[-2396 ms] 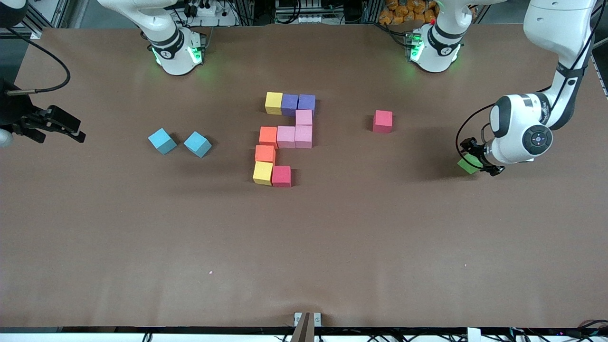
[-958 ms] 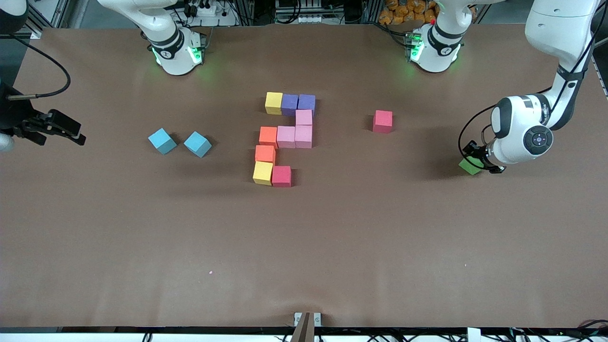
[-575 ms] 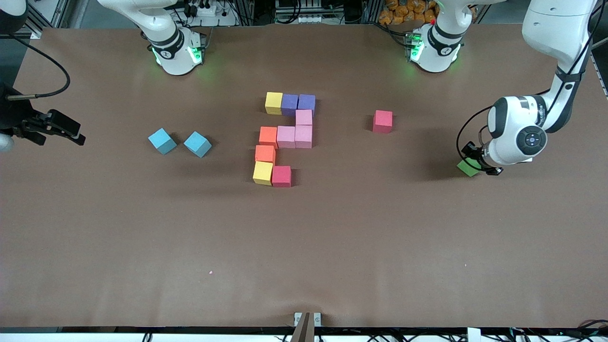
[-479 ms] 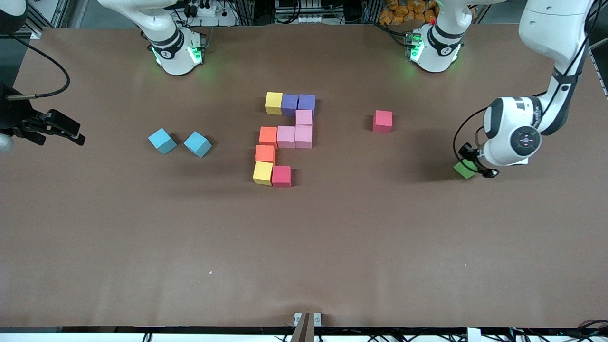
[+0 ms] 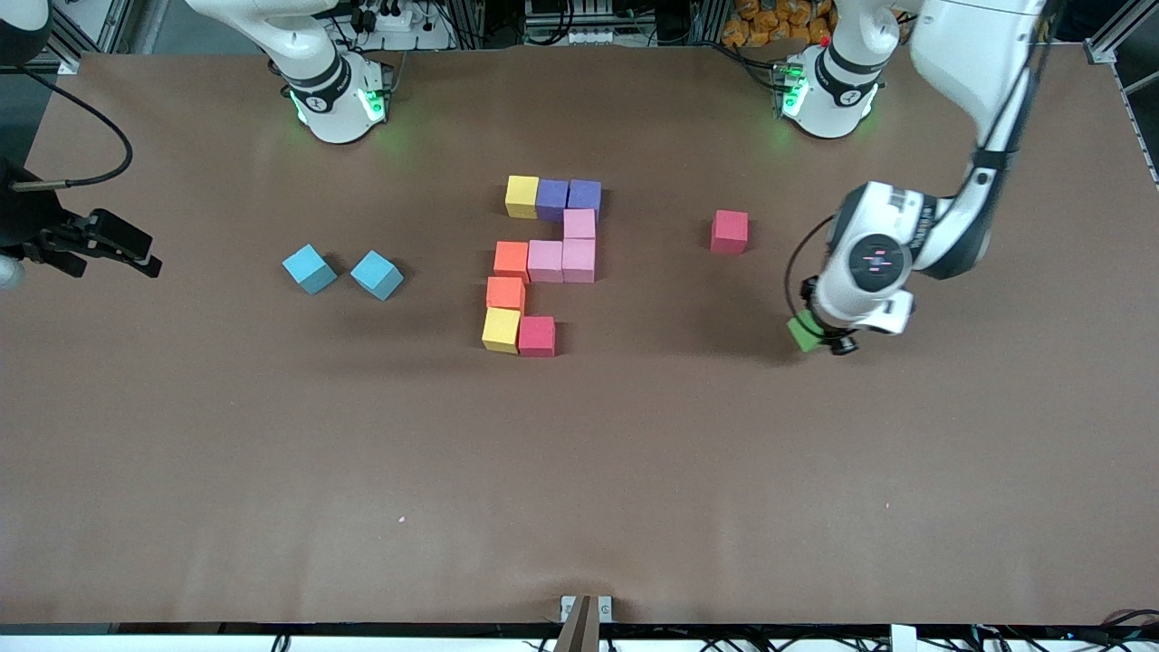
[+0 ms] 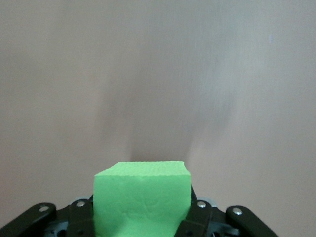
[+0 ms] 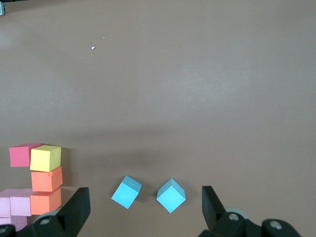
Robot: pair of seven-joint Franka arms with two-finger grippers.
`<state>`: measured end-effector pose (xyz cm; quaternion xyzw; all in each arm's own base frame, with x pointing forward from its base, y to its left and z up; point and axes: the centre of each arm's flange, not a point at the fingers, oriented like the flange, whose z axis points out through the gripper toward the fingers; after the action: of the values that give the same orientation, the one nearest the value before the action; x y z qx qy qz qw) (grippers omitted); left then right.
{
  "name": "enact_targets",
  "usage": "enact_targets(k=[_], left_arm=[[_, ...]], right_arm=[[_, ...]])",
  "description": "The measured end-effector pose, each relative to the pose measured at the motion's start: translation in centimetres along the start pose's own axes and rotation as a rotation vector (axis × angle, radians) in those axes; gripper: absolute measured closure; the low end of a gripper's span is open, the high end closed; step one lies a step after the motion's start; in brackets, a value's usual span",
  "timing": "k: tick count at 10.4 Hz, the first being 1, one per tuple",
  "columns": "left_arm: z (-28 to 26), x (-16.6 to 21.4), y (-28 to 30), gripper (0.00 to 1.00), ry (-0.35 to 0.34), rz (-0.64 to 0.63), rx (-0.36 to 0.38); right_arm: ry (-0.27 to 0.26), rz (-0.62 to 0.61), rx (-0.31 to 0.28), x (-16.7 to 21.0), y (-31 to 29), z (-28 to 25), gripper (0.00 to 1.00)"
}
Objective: Form number 2 with 11 blocks
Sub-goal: 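Carry the green cube to the red cube with the left gripper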
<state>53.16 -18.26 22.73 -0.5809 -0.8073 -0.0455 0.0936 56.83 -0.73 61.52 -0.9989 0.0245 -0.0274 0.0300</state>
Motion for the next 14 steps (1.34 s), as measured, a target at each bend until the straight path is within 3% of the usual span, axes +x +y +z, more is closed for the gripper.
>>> enact_targets(k=[4, 7, 10, 14], left_arm=[[-1.6, -12.6, -5.5, 0.42, 0.015, 0.209, -0.048], [-1.9, -19.0, -9.3, 0.42, 0.000, 0.314, -0.089], [-2.5, -23.8, -12.2, 0.42, -0.022, 0.391, -0.126], [-4.3, -26.6, -14.5, 0.42, -0.019, 0.487, -0.146]], right_arm=[[-0.002, 0.000, 0.000, 0.1, 0.0, 0.1, 0.00], [-0.002, 0.000, 0.000, 0.1, 0.0, 0.2, 0.00], [0.000, 0.000, 0.000, 0.1, 0.0, 0.2, 0.00], [-0.006, 0.000, -0.001, 0.3, 0.0, 0.6, 0.00]])
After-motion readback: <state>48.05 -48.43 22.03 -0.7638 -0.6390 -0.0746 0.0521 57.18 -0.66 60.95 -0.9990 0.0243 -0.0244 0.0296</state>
